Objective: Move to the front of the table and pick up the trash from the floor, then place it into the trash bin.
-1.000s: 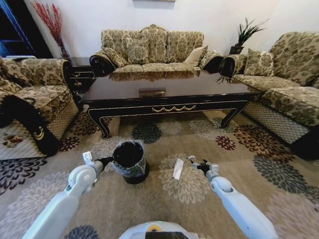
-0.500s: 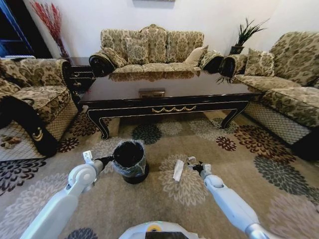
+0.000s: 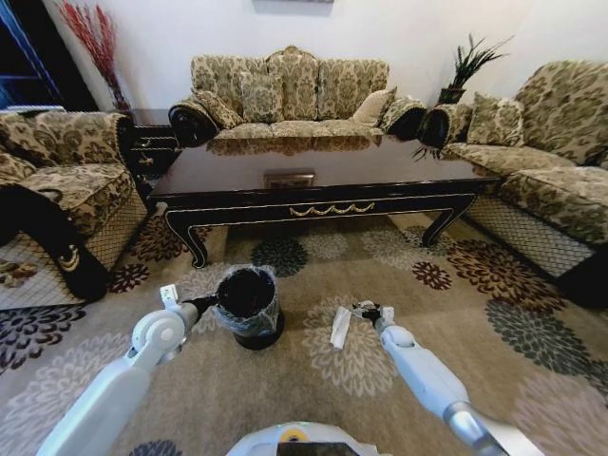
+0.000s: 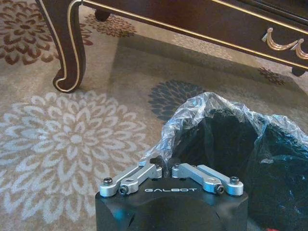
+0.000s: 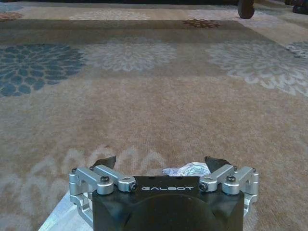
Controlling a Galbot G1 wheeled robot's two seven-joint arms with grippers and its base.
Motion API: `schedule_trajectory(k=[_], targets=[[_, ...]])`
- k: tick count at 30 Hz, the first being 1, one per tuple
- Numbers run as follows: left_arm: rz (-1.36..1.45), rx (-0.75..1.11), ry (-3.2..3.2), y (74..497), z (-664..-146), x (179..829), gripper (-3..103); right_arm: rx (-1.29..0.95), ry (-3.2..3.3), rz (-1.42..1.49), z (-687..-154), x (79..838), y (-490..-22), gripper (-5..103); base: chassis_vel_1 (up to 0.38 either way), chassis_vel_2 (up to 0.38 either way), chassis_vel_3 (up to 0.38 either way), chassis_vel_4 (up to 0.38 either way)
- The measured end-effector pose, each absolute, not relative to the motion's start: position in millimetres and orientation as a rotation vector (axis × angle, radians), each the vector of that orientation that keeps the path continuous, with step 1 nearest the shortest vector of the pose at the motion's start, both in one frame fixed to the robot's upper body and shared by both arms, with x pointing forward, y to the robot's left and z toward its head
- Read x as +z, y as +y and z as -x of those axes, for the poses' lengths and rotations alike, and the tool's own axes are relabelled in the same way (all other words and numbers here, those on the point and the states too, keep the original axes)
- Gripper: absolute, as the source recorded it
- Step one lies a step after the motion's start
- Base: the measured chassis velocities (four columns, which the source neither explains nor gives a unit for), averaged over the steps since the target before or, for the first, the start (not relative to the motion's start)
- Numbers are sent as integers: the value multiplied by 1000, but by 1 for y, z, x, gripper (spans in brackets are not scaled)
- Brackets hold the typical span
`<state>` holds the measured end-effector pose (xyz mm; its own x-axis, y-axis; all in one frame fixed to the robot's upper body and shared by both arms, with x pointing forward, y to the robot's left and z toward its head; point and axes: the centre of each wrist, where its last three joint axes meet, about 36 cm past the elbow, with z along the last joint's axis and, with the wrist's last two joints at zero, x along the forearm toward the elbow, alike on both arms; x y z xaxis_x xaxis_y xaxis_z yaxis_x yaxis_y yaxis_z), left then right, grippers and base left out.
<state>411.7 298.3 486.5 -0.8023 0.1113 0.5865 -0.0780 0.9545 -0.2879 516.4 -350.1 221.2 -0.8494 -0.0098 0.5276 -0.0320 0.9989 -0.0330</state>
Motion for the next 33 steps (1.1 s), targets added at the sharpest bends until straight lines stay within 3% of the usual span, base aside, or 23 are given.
schedule_trajectory(k=[33], targets=[[51,415,-2463,292,-418,487,4,-7,-2526,150,-534,193,-354,103,0,0,0,0]])
